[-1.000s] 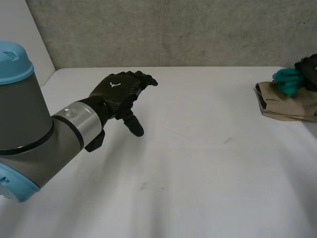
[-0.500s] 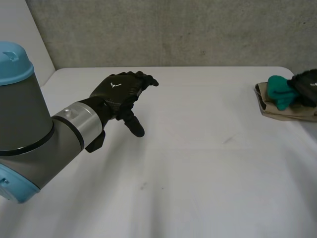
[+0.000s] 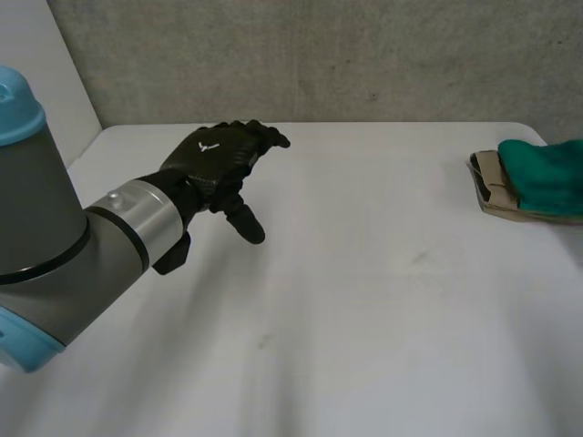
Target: Fold the laundry.
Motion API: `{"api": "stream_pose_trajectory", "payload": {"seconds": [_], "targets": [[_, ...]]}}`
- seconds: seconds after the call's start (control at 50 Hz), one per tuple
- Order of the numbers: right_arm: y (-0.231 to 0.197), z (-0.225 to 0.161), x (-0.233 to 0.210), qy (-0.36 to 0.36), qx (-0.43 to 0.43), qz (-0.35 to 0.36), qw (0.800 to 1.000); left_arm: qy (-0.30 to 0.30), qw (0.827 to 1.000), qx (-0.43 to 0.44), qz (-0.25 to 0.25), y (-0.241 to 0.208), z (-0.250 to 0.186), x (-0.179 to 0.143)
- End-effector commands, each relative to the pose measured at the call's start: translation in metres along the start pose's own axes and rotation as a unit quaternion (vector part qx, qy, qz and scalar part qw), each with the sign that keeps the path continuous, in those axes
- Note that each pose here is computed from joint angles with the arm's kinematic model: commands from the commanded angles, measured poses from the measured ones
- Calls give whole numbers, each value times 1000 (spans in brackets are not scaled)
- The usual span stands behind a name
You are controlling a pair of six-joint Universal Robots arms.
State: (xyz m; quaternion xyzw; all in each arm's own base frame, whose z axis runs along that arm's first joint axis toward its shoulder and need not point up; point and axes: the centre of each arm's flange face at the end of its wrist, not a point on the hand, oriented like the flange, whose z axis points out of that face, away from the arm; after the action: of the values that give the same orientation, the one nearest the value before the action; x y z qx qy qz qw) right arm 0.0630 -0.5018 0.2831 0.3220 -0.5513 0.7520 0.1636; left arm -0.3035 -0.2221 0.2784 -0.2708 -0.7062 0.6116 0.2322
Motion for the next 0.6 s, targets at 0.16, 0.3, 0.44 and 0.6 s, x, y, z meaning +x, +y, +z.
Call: {"api": "stream_pose_trajectory", "payload": {"seconds": [0.16, 0.3, 0.44, 0.6], "targets": [[-196, -68, -115, -43, 26, 73, 996, -29, 998, 60, 10, -39, -22, -10], [-219, -120, -146, -32, -20, 170, 985, -166, 983, 73, 4, -48, -38, -55], [-219, -170, -166, -51, -57, 229, 970, -227, 972, 52, 0, -35, -48, -76], [-217, -179, -159, -32, -42, 235, 971, -227, 973, 51, -2, -33, -50, -76]]}}
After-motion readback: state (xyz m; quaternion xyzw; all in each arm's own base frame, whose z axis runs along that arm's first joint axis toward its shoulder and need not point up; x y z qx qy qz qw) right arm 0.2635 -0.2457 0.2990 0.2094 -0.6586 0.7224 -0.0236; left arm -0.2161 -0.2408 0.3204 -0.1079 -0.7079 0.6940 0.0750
